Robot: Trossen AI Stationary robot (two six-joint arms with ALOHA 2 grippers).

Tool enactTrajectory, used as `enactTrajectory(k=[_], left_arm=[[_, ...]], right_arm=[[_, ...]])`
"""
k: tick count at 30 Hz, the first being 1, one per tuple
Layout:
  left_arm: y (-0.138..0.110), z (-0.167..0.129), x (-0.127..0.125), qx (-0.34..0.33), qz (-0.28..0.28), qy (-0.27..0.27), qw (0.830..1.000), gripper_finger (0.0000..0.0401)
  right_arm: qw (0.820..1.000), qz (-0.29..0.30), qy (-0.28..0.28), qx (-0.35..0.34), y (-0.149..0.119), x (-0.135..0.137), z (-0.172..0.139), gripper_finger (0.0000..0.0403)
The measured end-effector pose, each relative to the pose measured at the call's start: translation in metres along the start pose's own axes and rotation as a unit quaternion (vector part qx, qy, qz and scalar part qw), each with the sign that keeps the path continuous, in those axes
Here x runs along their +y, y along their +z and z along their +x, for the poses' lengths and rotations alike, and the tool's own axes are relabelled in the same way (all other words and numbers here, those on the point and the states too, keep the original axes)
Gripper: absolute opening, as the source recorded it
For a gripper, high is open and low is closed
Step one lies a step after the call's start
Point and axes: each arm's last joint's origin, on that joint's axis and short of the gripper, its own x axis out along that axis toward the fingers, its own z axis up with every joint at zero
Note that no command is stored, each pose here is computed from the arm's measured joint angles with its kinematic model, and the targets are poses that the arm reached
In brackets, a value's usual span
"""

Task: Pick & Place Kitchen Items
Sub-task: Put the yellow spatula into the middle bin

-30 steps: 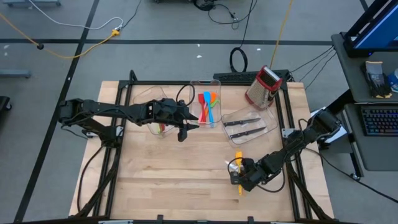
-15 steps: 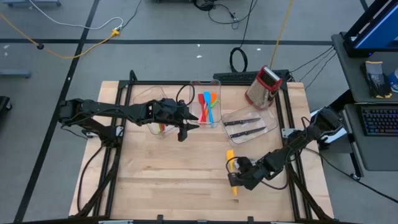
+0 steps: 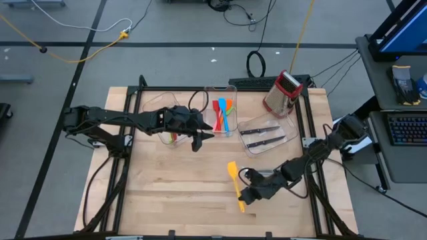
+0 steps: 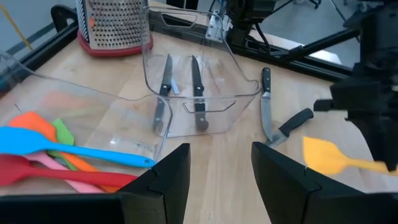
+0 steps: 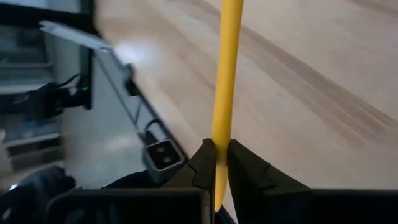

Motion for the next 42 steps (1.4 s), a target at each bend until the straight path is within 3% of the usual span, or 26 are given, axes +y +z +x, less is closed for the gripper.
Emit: enactTrajectory(k=[12,20,30,36,42], left_arm=[[0.0,0.0,0.0,0.0,-0.069,0.0,0.998,0.0175],[0.006,-0.009,0.014,-0.013,-0.082,0.02,0.996,0.0175],[0.027,-0.059,0.013,-0.064,0.006,0.028,0.998,0.0175],[0.004,-0.081,0.015,-0.089,-0.002,0.028,0.996,0.0175],[-0.025,-0.101,0.017,-0.129,-0.02,0.022,0.991,0.0175]], right_arm=[[0.985,-0.136,0.101,-0.034,0.034,0.021,0.0,0.0017],[0.977,-0.167,0.127,-0.043,0.052,0.026,-0.002,0.0017],[0.964,-0.175,0.154,-0.125,0.086,0.038,-0.026,0.0015],[0.944,-0.192,0.185,-0.196,0.113,0.05,-0.066,0.0012],[0.94,-0.189,0.142,-0.245,0.14,0.042,-0.098,0.0011]])
